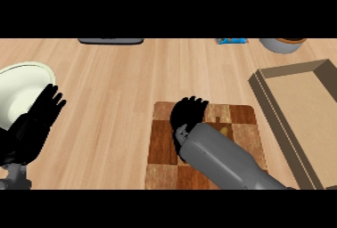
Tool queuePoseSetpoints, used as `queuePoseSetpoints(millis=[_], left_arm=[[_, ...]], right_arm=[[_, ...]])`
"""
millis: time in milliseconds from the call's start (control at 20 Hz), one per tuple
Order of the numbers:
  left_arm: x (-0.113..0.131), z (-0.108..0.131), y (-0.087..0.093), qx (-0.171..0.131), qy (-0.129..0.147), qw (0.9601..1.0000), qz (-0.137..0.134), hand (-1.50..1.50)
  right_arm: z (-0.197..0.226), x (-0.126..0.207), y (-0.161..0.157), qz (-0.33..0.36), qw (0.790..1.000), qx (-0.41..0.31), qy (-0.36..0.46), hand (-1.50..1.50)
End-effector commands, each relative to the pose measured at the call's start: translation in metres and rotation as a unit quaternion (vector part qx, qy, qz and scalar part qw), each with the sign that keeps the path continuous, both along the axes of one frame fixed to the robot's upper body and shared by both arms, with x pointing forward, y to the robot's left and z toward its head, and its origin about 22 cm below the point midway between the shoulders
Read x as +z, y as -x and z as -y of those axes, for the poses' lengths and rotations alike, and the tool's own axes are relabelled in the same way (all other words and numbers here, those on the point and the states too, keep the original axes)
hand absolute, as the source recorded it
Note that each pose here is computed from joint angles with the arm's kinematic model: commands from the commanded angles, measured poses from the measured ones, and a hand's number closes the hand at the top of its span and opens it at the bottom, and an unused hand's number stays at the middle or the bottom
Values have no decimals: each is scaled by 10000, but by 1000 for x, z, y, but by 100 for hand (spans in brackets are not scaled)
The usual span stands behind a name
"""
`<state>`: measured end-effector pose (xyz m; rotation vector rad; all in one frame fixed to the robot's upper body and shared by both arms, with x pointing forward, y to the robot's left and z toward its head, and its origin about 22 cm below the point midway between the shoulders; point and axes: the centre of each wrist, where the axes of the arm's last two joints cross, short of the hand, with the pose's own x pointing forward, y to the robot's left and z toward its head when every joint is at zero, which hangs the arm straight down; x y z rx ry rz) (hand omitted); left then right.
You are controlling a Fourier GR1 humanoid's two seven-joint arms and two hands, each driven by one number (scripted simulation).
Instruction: Pick the sweet potato from the cutting board and place it in the cardboard box
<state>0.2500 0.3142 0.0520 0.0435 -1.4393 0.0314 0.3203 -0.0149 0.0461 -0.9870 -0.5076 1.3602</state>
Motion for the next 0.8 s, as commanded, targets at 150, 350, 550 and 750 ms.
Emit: queuePoseSetpoints(millis=[150, 350, 550, 750], left_arm=[[1, -8, -3, 24, -18, 10000, 12, 0], [10, -17, -7, 98, -20, 9999, 47, 0], [-1, -2, -2, 52, 35, 10000, -26, 0], [6, -1, 5, -17, 76, 10000, 41, 0]], right_arm=[[-11, -7, 6, -137, 9930, -814, 845, -150], [-7, -16, 7, -293, 9913, -874, 936, -150], [-5, -20, 9, -303, 9912, -939, 879, -150], [-2, -33, 9, -329, 9891, -1082, 948, -150]])
